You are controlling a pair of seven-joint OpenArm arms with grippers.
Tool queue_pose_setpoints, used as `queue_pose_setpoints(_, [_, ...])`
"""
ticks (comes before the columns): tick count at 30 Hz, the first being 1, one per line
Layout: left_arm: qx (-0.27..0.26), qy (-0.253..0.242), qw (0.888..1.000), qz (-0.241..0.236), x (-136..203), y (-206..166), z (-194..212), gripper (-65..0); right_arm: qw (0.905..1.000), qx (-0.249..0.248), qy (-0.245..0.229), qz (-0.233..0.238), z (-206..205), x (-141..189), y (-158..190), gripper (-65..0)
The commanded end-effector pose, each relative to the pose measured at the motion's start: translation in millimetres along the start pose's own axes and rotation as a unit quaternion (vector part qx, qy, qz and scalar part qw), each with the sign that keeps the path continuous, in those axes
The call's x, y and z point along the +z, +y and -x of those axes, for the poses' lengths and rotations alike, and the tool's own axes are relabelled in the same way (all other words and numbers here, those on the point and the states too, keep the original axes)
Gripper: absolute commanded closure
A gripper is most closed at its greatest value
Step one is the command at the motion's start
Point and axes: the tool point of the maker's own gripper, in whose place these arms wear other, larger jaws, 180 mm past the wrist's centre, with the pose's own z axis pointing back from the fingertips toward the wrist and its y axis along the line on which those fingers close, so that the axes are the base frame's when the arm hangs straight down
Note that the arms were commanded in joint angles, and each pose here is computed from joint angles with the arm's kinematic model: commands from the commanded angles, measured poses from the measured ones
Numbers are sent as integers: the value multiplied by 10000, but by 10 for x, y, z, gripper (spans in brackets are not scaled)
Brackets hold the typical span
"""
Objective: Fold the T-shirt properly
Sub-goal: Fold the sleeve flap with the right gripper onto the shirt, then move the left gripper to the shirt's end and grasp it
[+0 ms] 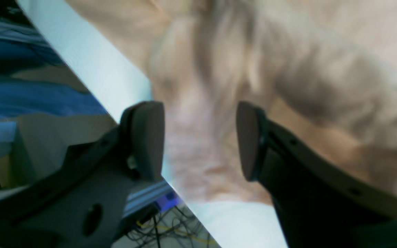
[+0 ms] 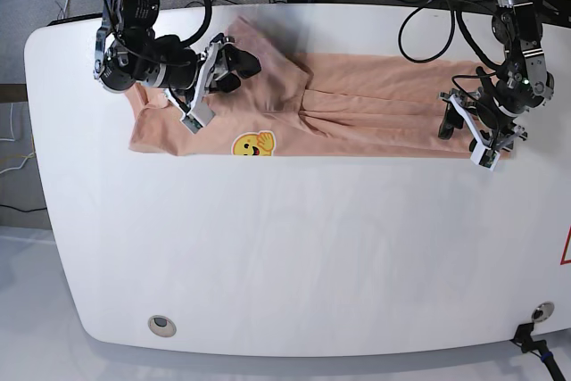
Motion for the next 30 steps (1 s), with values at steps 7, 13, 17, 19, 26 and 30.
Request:
queue_pose_setpoints(7, [-49,-225,9997,-48,37,54,-146,-370,9997,36,-210,-147,-67,42,78,-327])
queue_pose_setpoints(13, [-59,-268,9996,-42,47,47,-175,-370,9945,452,144,939,-173,153,-356,-327])
queue_pose_setpoints(17, [-143,-343,9993,-69,84,46,-236,-370,9839,698,380,1601,-247,313,-633,-327])
queue_pose_setpoints(19, [-166,-356,9992,-76,94,47,-248,-370,9806,782,310,1769,-286,343,-694,-327])
queue_pose_setpoints(26, [-332,-499,9981,-116,181,13,-353,-370,9779,603,214,1989,-157,296,-940,-327])
queue_pose_setpoints(30, [-224,-574,9972,-430,344,199,-329,-371,9805,414,62,1918,-106,223,-1008,-326])
